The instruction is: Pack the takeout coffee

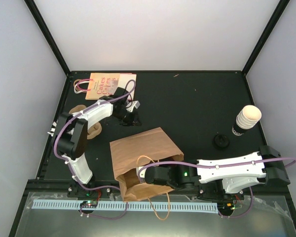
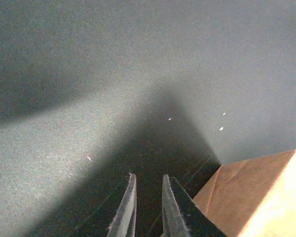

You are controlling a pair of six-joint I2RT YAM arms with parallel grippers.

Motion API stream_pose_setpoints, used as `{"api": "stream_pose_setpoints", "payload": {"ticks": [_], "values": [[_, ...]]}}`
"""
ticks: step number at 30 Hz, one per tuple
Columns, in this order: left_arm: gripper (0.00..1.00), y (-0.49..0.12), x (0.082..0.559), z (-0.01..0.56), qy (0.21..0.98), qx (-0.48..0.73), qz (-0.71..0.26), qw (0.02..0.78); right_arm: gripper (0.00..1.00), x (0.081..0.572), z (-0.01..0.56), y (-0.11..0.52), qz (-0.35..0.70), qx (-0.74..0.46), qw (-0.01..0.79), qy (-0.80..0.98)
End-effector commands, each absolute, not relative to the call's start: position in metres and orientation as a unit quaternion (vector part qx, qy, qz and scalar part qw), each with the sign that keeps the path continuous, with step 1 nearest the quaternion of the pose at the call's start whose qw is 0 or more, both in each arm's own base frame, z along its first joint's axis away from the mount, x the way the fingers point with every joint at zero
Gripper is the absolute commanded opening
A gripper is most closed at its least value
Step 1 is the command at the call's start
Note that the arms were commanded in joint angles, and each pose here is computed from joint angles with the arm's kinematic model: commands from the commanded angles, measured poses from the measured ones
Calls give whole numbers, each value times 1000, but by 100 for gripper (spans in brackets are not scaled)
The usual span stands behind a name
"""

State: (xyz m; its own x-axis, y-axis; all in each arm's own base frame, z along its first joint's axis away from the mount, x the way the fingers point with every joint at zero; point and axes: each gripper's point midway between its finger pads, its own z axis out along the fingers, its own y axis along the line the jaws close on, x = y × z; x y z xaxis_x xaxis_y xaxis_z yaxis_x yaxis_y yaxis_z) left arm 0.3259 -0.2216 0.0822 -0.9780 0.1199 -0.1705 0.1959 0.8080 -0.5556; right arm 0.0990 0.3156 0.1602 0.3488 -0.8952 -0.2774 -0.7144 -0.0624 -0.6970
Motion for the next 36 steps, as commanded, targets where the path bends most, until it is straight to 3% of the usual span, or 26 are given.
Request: {"api": "stream_pose_setpoints", "payload": {"ticks": [1,6,36], "values": [[13,-225,327,75,944,87,-312,58,49,100,162,312,-115,-713,403,562],[2,-226,326,72,944,87,-313,57,49,101,162,312,-116,-712,404,562],[2,-262,302,41,919,125,-374,-19,49,113,159,322,-154,-710,440,527]]}}
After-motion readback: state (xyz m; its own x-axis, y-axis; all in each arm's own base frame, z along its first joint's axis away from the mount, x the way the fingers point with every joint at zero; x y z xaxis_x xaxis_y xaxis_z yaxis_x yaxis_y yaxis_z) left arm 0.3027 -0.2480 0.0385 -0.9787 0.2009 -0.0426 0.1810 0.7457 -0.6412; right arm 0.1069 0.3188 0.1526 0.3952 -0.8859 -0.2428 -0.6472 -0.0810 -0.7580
